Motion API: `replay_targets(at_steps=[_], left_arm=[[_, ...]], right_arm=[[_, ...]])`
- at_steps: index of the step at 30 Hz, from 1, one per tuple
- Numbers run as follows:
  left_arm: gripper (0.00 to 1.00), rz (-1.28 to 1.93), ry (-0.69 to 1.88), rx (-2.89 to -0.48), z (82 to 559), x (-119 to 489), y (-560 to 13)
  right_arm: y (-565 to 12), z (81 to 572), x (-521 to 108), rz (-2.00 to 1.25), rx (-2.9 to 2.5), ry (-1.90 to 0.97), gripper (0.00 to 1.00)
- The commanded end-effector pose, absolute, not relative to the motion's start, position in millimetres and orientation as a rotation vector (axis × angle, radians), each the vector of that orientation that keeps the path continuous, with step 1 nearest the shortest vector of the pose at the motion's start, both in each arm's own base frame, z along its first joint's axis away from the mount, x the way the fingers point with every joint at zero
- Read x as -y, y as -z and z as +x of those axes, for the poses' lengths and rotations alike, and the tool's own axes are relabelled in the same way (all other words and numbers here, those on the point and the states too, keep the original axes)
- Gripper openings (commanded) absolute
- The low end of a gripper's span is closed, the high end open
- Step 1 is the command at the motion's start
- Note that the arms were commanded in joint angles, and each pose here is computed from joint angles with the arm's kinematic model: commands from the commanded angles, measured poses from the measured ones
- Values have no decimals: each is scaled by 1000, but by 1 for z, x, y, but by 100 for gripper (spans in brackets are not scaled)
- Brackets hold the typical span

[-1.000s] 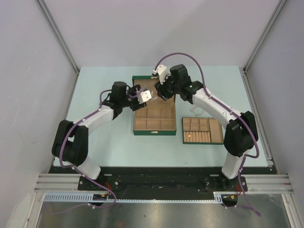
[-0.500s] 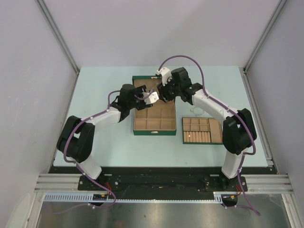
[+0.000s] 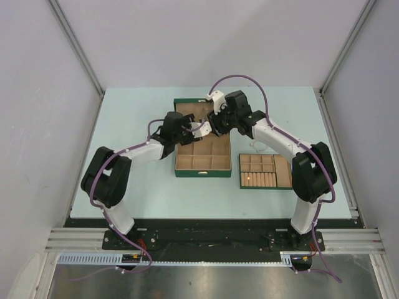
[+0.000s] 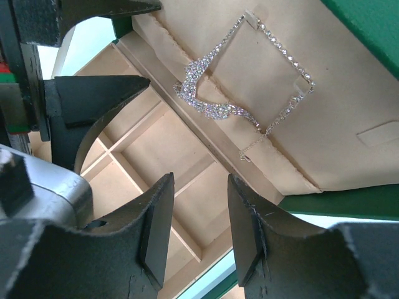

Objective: Organize the mixed jewelry

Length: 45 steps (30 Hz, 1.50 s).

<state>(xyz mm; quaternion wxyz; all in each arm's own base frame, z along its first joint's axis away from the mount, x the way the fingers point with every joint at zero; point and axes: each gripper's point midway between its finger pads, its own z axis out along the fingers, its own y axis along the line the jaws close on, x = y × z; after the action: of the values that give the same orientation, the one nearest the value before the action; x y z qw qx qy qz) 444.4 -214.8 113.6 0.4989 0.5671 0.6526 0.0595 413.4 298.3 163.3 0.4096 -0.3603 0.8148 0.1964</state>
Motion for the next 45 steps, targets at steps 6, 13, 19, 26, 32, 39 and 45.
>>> replay_targets(at_steps=[6,13,19,26,32,39,45], left_arm=[[59,1358,-294,-1554,463,217,-125],[44,1374,-301,-1578,459,214,-118],[24,1385,-284,-1583,456,215,-117],[4,1396,-252,-1595,451,217,-118],[0,1391,-189,-1576,446,225,-125],[1,1377,-138,-1565,442,230,-134],[0,1369,-86,-1550,437,236,-141]], right_arm=[[-184,418,-296,-860,-2006,-515,44],[-186,419,-294,-855,-2003,-510,44],[-181,419,-294,-850,-2014,-518,44],[-173,421,-296,-839,-2030,-534,44],[-164,425,-292,-794,-2060,-549,44],[-152,424,-302,-758,-2088,-613,45],[-133,421,-314,-747,-2125,-688,45]])
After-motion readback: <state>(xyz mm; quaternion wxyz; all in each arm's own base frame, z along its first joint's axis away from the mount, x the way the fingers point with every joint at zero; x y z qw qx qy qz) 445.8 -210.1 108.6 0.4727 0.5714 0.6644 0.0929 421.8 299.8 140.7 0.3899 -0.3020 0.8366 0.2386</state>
